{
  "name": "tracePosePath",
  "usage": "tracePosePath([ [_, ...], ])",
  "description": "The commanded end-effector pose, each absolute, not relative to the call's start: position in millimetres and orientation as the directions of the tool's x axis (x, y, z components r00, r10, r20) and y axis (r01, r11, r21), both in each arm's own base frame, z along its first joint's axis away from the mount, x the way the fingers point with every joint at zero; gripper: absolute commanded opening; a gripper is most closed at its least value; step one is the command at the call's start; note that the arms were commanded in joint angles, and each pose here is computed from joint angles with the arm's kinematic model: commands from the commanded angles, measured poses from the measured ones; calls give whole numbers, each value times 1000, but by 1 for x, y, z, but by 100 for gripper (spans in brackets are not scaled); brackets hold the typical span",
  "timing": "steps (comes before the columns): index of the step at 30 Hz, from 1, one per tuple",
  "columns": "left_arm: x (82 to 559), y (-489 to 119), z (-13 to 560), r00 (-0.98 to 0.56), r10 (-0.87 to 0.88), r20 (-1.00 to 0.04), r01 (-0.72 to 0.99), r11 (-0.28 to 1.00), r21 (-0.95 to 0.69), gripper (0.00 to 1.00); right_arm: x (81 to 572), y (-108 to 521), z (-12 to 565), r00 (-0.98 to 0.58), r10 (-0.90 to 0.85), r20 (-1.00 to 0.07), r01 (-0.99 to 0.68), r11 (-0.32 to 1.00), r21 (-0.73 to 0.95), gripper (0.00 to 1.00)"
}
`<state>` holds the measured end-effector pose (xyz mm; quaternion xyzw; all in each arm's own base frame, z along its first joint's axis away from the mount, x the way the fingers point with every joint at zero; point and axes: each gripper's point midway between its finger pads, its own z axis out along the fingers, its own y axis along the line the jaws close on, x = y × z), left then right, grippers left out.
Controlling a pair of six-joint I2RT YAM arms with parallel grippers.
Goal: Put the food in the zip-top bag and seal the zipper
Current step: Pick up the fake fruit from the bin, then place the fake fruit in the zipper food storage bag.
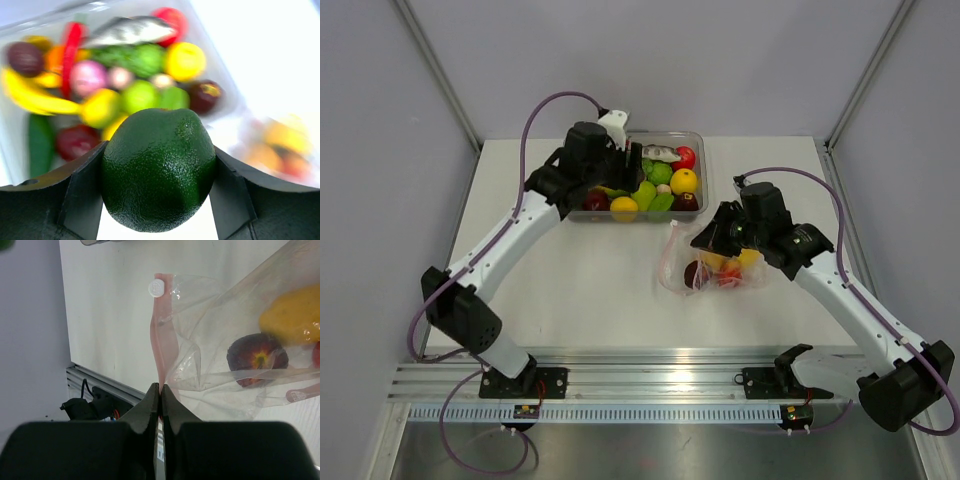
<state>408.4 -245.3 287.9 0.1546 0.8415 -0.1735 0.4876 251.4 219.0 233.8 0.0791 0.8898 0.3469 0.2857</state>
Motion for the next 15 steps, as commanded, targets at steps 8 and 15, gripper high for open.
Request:
tracePosePath([
  [8, 266, -299, 301, -555, -6, -832, 647, 626, -436, 23, 257, 229, 263, -794, 379, -475, -98, 692, 716, 9],
  [15, 233, -325, 269, -658, -8, -753, 636, 531, -560, 21, 258, 232, 269, -793, 384, -472, -108, 675, 730, 9],
])
